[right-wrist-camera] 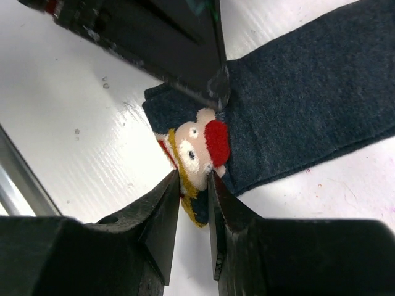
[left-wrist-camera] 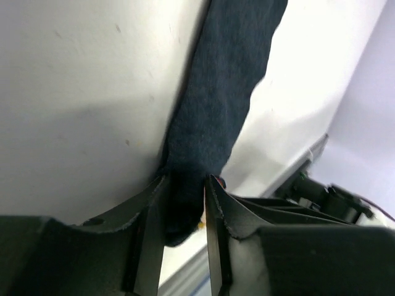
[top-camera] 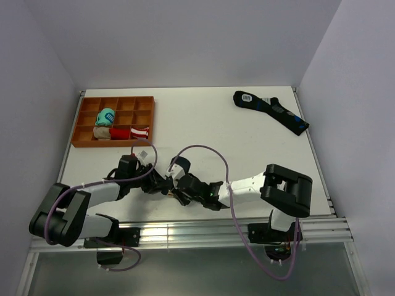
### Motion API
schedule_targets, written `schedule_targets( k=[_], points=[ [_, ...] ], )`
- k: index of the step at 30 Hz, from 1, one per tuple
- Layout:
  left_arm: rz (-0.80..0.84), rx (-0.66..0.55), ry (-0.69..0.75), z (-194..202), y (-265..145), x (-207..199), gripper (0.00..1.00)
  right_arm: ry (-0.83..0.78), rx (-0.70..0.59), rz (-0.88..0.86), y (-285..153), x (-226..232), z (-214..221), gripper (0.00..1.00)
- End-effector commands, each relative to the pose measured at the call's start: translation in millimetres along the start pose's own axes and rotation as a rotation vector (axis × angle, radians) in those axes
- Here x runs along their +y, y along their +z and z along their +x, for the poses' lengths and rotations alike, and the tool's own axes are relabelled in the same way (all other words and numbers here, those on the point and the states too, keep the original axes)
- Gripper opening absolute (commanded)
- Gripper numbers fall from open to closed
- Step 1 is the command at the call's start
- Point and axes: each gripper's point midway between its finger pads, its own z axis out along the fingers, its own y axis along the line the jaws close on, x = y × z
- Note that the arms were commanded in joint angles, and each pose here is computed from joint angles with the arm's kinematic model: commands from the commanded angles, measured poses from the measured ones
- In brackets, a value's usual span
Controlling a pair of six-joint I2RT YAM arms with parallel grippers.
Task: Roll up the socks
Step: Roll the sock at the center of the board.
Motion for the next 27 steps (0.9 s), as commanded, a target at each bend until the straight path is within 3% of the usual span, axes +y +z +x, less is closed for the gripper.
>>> schedule_targets(
  k=[1, 12, 27],
  points=[
    [-0.129, -0.126, 0.066, -18.1, -4.5, 26.0, 0.36, 0.012, 0.188, -0.118, -13.5, 10.1, 28.7, 0.3],
    [-0.148, -0.248, 0.126, -32.0, -15.2, 22.1, 0.36, 0.288, 0.315, -0.276, -11.8, -22.9, 23.3, 0.3],
    [0.072, -0.47, 0.315, -36.8, -38.5, -35.4, 0.43, 0.478, 0.596, -0.49, -13.5, -26.4, 21.9, 0.3]
  ],
)
